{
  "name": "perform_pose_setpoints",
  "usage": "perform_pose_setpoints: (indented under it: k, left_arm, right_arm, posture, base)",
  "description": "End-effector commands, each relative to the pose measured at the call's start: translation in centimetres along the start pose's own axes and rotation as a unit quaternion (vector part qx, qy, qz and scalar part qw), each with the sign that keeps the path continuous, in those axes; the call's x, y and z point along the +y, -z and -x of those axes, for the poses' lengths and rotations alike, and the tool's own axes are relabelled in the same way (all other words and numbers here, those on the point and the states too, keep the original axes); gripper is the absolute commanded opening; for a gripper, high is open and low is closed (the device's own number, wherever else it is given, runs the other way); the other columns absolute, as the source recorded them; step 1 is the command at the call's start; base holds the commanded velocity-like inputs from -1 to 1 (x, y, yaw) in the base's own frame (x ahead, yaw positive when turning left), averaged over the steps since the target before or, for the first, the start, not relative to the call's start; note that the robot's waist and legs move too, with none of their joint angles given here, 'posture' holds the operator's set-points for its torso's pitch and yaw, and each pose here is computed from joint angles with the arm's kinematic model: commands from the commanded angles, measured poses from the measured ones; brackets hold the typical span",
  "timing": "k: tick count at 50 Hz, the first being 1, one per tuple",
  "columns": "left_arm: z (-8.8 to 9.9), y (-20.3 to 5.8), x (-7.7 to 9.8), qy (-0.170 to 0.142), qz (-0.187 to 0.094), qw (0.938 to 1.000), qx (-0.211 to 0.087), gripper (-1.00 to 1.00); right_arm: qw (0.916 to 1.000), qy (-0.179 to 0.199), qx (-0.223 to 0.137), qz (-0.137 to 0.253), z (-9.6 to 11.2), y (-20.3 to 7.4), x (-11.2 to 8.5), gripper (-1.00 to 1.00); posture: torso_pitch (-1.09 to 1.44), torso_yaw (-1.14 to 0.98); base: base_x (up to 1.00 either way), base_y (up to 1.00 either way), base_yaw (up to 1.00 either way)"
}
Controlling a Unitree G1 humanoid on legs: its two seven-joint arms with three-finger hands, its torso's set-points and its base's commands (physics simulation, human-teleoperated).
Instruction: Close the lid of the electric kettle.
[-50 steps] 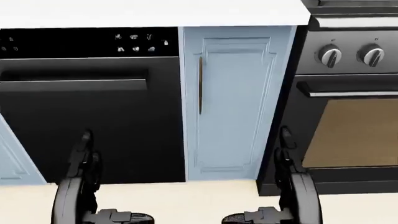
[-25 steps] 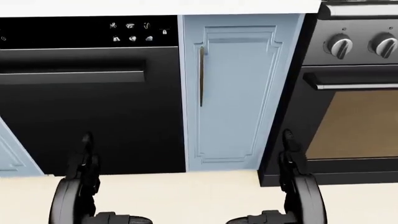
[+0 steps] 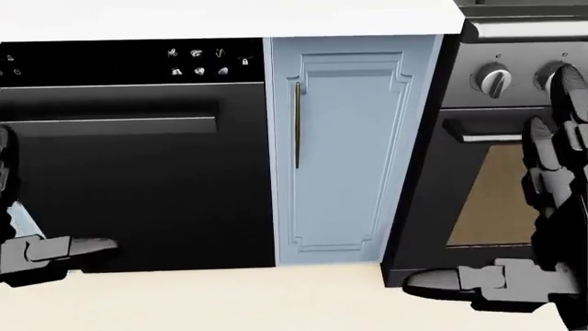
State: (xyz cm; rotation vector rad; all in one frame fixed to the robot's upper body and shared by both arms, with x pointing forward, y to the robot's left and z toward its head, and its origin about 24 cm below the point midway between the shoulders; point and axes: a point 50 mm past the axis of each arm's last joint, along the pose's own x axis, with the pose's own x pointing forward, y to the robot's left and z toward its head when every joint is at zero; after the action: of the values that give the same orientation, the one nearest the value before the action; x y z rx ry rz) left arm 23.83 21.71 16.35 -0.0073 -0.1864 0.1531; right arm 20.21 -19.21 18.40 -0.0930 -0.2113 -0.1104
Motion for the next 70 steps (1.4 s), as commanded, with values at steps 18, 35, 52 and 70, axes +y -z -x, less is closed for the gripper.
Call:
perform_pose_setpoints:
  k: [18,35,52,70]
  left_arm:
    - [1.3,-9.2,5.3,-0.068,0.023,0.9916,-0.108,1.0]
    - [1.4,-9.7,6.7,-0.092,0.023,0.9895,-0.109,1.0]
    - [1.2,-9.0,7.0,-0.096,0.01,0.9896,-0.107,1.0]
    - [0.9,-8.3,6.8,-0.091,0.009,0.9905,-0.103,1.0]
  right_arm:
    - [0.996,0.042,-0.071,0.034,1.1,-5.4,-2.8,1.0]
    - [0.9928,0.073,-0.08,0.051,1.4,-5.7,-3.8,1.0]
    - [0.9919,0.08,-0.076,0.062,1.7,-5.5,-4.3,1.0]
    - [0.9912,0.061,-0.072,0.092,1.4,-4.9,-3.6,1.0]
  posture:
    - [0.0,0.0]
    - [0.0,0.0]
    - [0.0,0.0]
    - [0.0,0.0]
  base:
    - [0.0,0.0,0.0]
    - [0.0,0.0,0.0]
    - [0.0,0.0,0.0]
    - [0.0,0.21,0.0]
